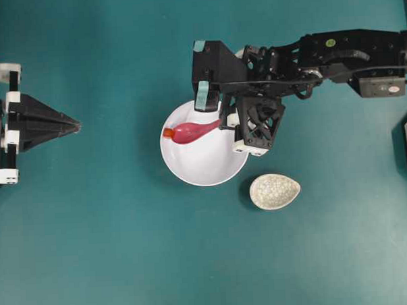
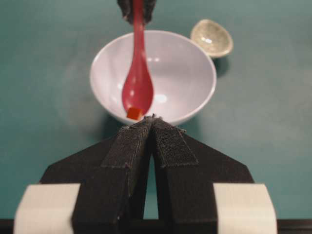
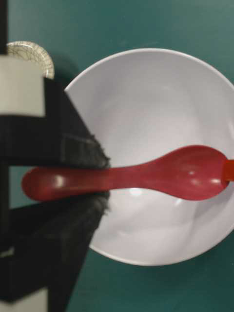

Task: Grip the spoon and scoop the red block from the bowl with right arm.
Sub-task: 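Drag the spoon under the red cube to scoop it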

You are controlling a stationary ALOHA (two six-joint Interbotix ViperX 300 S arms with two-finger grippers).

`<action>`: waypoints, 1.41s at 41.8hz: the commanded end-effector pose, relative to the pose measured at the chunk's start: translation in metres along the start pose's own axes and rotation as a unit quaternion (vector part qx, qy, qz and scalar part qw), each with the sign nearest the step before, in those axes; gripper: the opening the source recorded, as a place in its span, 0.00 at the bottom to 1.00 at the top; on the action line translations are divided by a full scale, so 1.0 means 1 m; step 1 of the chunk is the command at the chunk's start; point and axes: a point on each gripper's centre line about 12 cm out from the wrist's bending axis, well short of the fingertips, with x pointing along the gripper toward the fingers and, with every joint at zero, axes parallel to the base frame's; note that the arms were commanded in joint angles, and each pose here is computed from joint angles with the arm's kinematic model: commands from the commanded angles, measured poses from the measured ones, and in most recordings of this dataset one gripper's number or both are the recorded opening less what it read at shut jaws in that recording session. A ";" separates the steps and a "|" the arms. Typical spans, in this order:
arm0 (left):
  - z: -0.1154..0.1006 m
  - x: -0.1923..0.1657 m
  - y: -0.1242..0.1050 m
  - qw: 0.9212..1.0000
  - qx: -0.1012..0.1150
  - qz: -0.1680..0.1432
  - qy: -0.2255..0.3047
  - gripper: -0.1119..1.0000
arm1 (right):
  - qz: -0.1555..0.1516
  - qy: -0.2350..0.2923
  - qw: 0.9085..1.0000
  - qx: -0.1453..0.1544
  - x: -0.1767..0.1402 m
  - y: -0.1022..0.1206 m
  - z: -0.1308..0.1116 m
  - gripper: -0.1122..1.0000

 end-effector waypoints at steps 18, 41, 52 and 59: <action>0.010 0.000 0.001 1.000 0.000 0.002 -0.014 0.10 | -0.002 -0.041 0.999 -0.003 -0.006 0.004 0.000 0.32; 0.010 0.000 0.001 1.000 0.000 0.002 -0.014 0.10 | -0.004 -0.064 0.998 -0.005 0.008 0.009 -0.015 0.32; 0.011 -0.001 0.001 1.000 0.000 0.002 -0.015 0.10 | -0.007 -0.092 0.996 0.006 0.001 0.008 -0.028 0.32; 0.011 -0.001 0.001 1.000 0.000 0.002 -0.015 0.11 | -0.006 -0.102 0.995 0.016 -0.004 0.009 -0.038 0.31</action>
